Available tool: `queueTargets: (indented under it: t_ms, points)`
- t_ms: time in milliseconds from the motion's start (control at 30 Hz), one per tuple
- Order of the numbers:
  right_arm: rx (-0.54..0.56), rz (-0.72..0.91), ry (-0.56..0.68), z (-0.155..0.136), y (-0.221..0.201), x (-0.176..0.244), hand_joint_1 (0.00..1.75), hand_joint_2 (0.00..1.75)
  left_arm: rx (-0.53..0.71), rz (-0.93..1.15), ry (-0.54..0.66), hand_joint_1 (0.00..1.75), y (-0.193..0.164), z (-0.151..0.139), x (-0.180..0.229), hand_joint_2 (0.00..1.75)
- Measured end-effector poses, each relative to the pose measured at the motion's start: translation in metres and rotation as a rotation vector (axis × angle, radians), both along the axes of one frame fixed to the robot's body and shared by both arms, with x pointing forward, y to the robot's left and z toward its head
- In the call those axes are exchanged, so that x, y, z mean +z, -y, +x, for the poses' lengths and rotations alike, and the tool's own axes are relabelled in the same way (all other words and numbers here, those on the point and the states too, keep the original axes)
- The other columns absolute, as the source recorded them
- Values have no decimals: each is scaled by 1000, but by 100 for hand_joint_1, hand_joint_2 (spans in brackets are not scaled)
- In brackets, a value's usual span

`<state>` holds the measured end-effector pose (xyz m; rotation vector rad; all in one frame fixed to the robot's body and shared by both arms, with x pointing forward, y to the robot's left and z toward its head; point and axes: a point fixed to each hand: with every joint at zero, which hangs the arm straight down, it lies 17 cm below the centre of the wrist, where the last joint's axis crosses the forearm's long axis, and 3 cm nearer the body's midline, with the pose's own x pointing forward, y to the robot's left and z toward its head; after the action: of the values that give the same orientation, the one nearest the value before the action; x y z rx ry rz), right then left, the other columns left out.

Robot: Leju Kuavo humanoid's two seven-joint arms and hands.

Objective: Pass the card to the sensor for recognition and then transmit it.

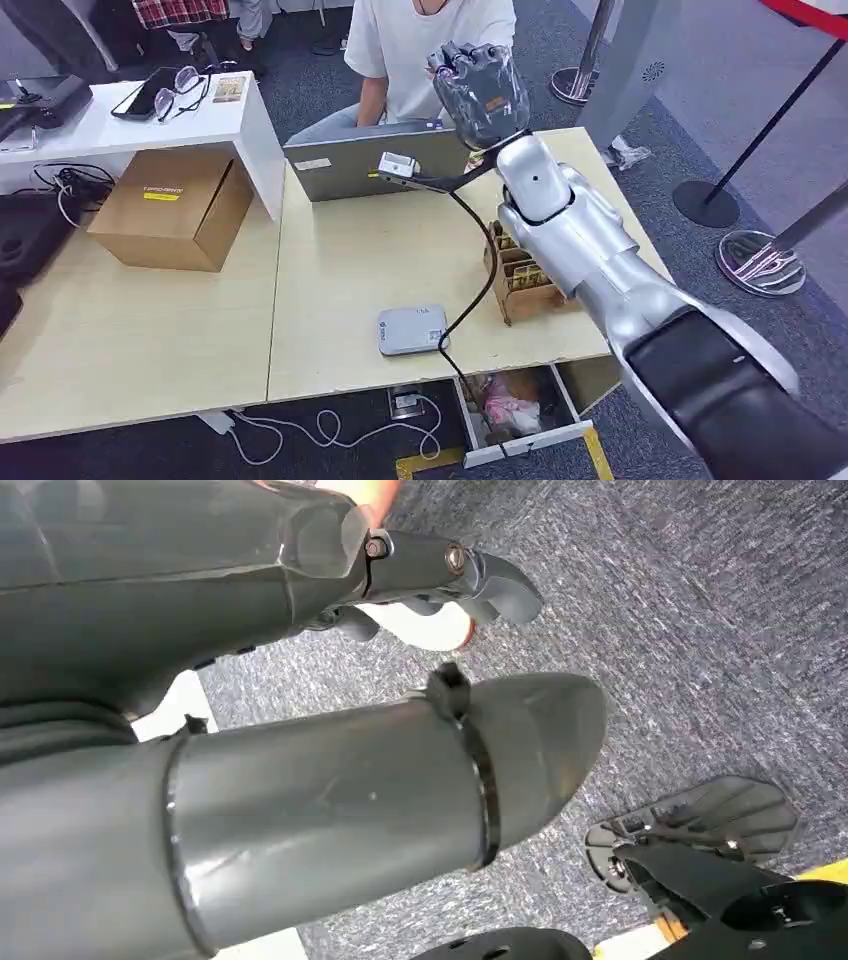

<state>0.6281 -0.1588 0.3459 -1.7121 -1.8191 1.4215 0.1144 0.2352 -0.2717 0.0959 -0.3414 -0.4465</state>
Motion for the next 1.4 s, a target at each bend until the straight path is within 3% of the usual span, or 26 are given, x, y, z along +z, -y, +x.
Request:
queueTargets:
  t_ms: [133,167,200,233,967,1000,1167,1400]
  points:
    - [-3,2,-34,2,-5,-10,175,175,9,7,-5,0,-3,-1,0,0]
    - [-2,2,-41,3,-6,-12,141,175,11,8,-5,0,-4,-1,-1,0]
    - [-1,2,-46,3,-7,-13,9,175,11,10,-5,0,-4,-1,-1,0]
    - [-3,-1,-51,3,-7,-15,0,175,13,10,-6,0,-4,-1,-1,0]
    - [-33,-3,-83,9,-2,-23,0,175,14,14,-6,0,-6,-1,-1,0]
    - [-32,3,-84,9,-2,-23,0,0,14,15,-5,0,-6,-1,-1,0]
    - [24,133,-107,6,-4,-16,0,0,23,18,-6,0,-7,-2,-1,0]
    - [222,475,-189,-18,-20,-12,0,0,38,24,5,0,-8,-5,-1,0]
